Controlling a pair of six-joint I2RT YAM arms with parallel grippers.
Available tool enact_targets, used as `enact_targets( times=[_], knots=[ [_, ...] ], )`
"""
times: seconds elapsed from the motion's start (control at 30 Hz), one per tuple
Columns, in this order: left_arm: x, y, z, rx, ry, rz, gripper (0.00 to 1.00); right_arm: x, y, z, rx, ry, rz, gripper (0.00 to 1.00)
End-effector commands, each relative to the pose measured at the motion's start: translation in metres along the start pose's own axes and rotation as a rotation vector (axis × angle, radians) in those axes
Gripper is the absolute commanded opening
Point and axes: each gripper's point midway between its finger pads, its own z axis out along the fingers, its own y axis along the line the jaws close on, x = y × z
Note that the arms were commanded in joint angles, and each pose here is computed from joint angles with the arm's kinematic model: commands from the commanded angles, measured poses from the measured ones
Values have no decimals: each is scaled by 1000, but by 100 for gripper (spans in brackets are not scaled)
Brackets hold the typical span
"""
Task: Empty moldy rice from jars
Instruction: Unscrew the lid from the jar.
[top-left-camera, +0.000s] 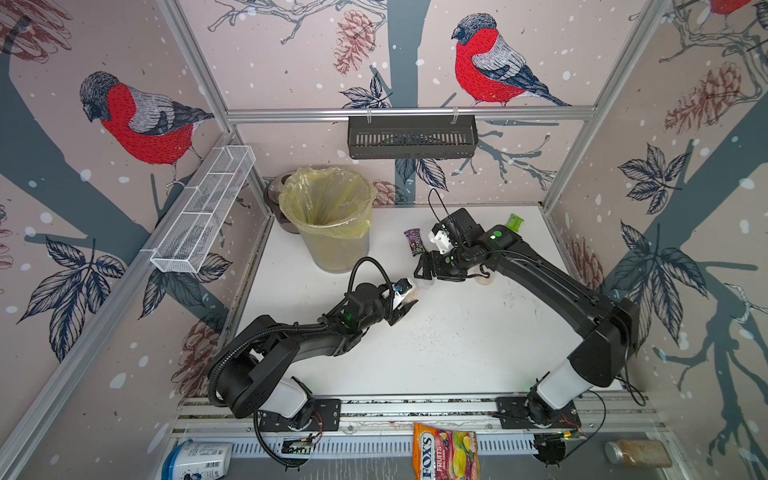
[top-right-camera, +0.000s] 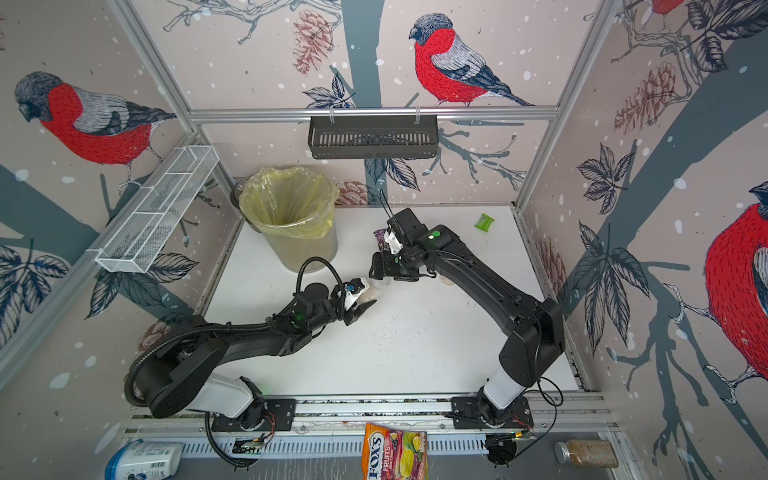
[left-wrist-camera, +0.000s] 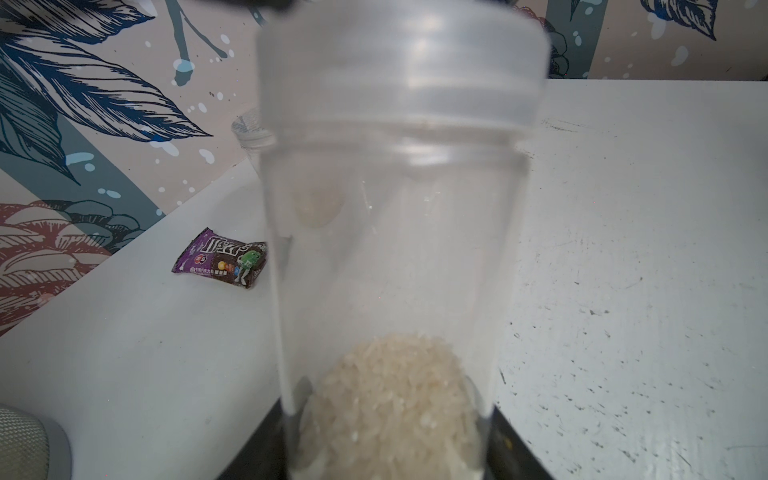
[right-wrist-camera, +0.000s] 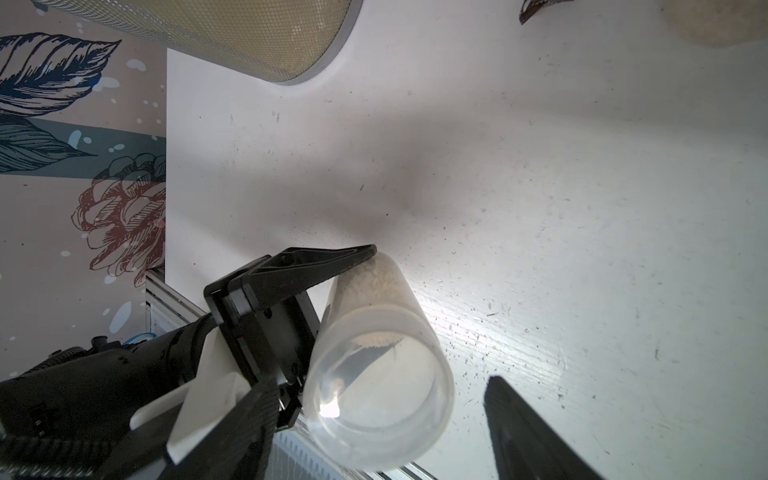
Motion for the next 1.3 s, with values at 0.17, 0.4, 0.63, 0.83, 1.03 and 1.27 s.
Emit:
enact_targets(
  times=[0.17,0.4,0.63,0.83,1.03,1.27],
  knots=[
    [-15,6,-1,-22,-53,21,0,2,-2,3,5,19,-22,76],
    [-14,6,-2,-25,-49,21,0,3,-1,3,-4,23,-32,72],
    [-16,7,-3,-28,-52,25,0,7,-1,3,-19,28,-35,69],
    [-14,6,-1,-20,-45,20,0,7,4,0,-40,17,-39,65],
    [-13,4,-1,-14,-43,15,0,8,12,1,-94,32,-92,51],
    [-11,1,-3,2,-46,10,0,0,12,-3,-92,27,-230,43]
  ],
)
